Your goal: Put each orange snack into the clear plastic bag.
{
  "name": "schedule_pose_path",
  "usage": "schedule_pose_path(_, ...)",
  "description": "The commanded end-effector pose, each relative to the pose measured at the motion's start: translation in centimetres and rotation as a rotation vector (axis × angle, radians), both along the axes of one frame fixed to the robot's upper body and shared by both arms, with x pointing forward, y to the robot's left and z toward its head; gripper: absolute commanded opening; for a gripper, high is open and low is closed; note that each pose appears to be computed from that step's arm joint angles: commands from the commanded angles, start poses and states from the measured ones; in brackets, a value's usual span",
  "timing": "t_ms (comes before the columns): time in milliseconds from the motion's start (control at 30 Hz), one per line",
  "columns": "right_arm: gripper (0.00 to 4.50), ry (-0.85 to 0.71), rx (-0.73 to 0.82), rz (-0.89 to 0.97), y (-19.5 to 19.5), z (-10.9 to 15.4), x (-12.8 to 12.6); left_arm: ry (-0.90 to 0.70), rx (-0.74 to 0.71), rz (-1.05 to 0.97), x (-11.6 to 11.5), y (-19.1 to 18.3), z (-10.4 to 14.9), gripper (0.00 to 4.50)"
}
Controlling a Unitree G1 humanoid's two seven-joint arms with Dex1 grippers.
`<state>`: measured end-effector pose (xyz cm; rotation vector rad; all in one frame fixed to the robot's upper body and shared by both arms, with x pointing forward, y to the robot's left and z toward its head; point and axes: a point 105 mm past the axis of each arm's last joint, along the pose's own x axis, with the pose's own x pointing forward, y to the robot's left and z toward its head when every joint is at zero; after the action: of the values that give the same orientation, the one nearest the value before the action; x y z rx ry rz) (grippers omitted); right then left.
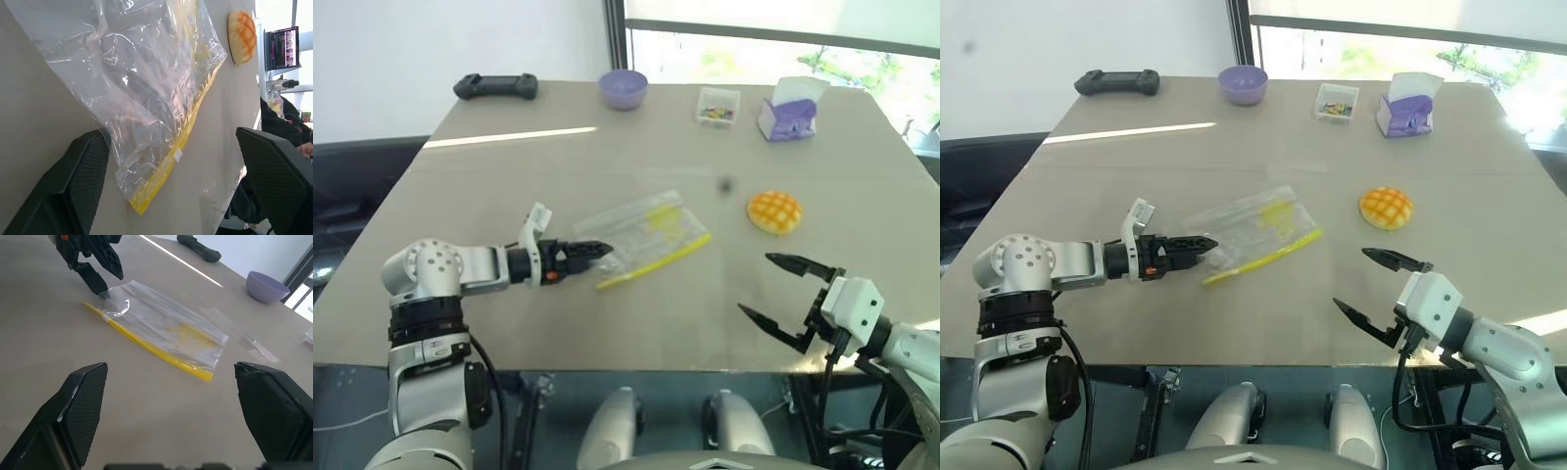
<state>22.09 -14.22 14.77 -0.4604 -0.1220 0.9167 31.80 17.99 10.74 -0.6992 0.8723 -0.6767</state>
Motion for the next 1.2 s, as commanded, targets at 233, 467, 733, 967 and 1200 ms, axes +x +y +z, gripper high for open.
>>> schedule_pose_path(233,4.5,-0.042,-0.009,0.005,0.4,0.2,0.2,0.166,-0.001,0.004,-0.1,-2.0,-3.8,0.08)
schedule_pose_path(467,4.5,-0.044,-0.035,-0.018,0.4,-0.7,0.8,0.111,-0.161,0.074,1.5,-1.8,-1.0,0.08)
schedule_pose_path(733,4.5,-0.068,-0.061,-0.021,0.6,-1.3,2.0,-0.002,-0.248,0.054,2.3,-2.0,3.3,0.08)
schedule_pose_path(967,4.5,-0.13,-0.133,-0.086,0.3,-1.6,4.0,-0.04,-0.271,0.057,2.4,-2.1,5.0,0.08)
schedule_pose_path(1200,4.5,-0.186,-0.193,-0.107,1.6,-2.1,5.9,-0.052,-0.277,0.061,2.5,-2.5,5.9,0.08)
